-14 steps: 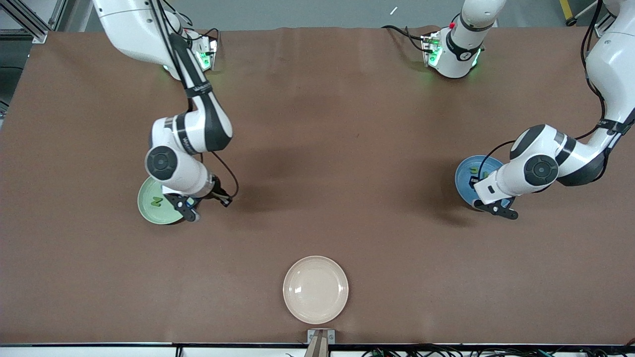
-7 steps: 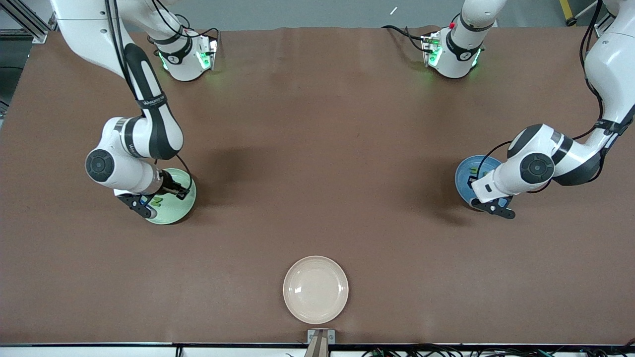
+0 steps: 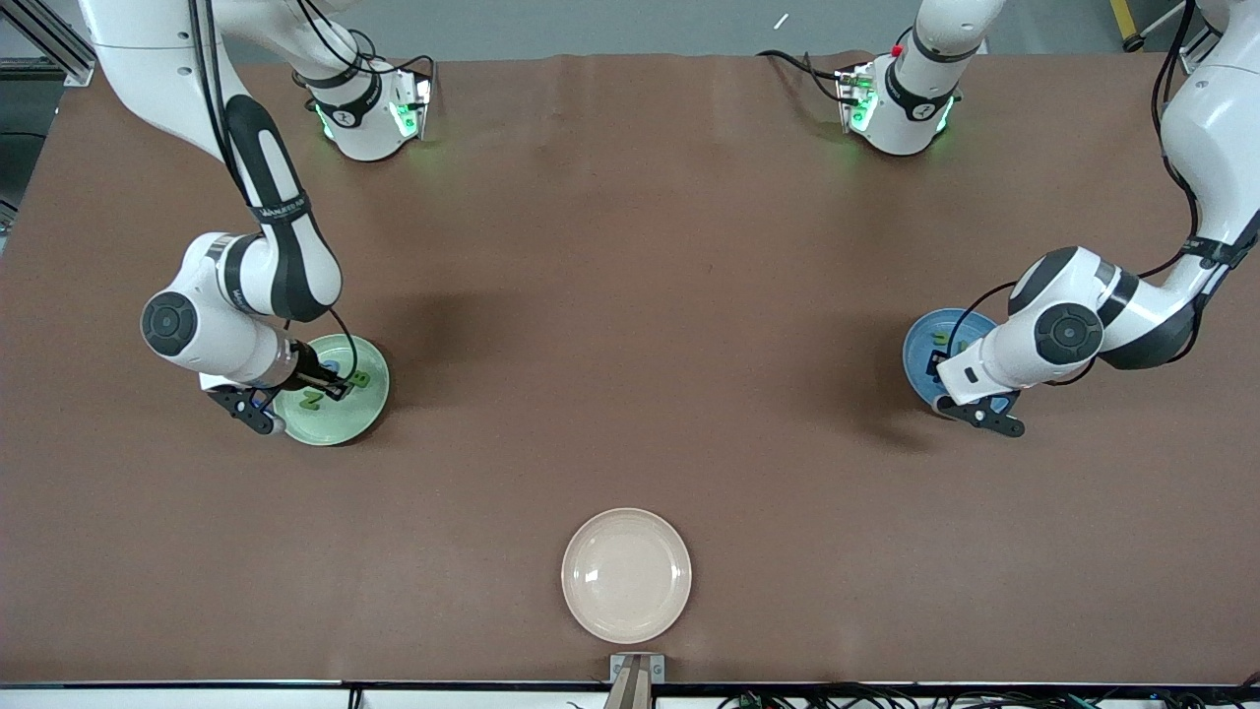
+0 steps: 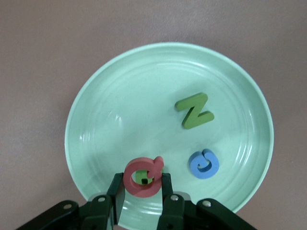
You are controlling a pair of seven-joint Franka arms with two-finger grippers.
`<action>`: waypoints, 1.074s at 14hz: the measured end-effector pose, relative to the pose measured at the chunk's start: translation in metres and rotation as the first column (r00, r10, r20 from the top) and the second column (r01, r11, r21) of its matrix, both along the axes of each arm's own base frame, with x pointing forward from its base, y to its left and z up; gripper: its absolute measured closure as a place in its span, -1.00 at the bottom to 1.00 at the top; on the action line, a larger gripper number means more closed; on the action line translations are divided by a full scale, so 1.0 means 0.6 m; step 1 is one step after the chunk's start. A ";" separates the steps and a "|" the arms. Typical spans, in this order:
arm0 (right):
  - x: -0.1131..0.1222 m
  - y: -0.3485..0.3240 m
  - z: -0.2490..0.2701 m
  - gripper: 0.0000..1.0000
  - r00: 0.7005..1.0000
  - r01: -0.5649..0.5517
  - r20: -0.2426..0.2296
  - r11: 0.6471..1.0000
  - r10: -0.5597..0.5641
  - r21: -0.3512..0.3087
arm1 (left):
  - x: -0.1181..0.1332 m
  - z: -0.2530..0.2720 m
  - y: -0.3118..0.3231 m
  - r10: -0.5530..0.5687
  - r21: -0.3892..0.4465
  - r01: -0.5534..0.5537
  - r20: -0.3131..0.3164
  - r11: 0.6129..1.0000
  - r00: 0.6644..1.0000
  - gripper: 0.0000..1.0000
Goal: Sort upper and lower case letters into plates
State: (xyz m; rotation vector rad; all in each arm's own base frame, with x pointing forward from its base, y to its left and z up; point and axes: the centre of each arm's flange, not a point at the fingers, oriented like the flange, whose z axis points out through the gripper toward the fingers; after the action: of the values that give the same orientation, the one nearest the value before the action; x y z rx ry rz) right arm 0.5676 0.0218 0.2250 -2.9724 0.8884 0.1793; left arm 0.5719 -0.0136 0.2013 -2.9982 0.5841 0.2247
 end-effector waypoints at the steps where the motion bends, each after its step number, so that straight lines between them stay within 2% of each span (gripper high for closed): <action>1: 0.000 -0.004 -0.003 0.30 1.000 0.001 0.005 1.000 -0.001 -0.003 | 0.003 0.004 0.001 0.003 -0.001 -0.003 0.005 1.000 1.000 -0.51; 3: -0.001 -0.010 -0.014 0.30 1.000 0.003 0.013 1.000 -0.003 -0.011 | 0.011 0.016 -0.002 0.008 -0.009 -0.008 0.018 1.000 1.000 -0.91; 4: 0.000 -0.011 -0.021 0.30 1.000 0.003 0.015 1.000 -0.003 -0.016 | 0.014 0.021 -0.003 0.010 -0.012 -0.010 0.022 1.000 1.000 -1.00; 9: -0.001 -0.007 -0.060 0.30 1.000 -0.004 0.017 0.999 0.005 -0.038 | 0.024 0.053 -0.006 0.037 -0.007 -0.038 -0.012 0.999 0.999 -1.00; 12: 0.000 -0.005 -0.061 0.30 1.000 -0.006 0.017 0.999 0.006 -0.038 | 0.043 0.084 -0.004 0.073 -0.046 -0.074 -0.034 0.996 0.997 -1.00; 14: 0.000 -0.003 -0.061 0.00 1.000 -0.008 0.015 0.999 0.008 -0.037 | 0.049 0.108 -0.022 0.062 -0.118 -0.071 -0.074 0.990 0.995 -1.00; 15: 0.000 -0.003 -0.061 -0.22 1.000 -0.008 0.013 0.999 0.009 -0.036 | 0.051 0.116 -0.030 0.053 -0.139 -0.066 -0.101 0.988 0.994 -1.00</action>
State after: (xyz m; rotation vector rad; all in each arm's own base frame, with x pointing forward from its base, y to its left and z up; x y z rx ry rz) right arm 0.5676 0.0201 0.1885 -3.0072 0.8871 0.1455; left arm 0.6027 -0.0317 0.2708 -3.1608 0.5413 0.3487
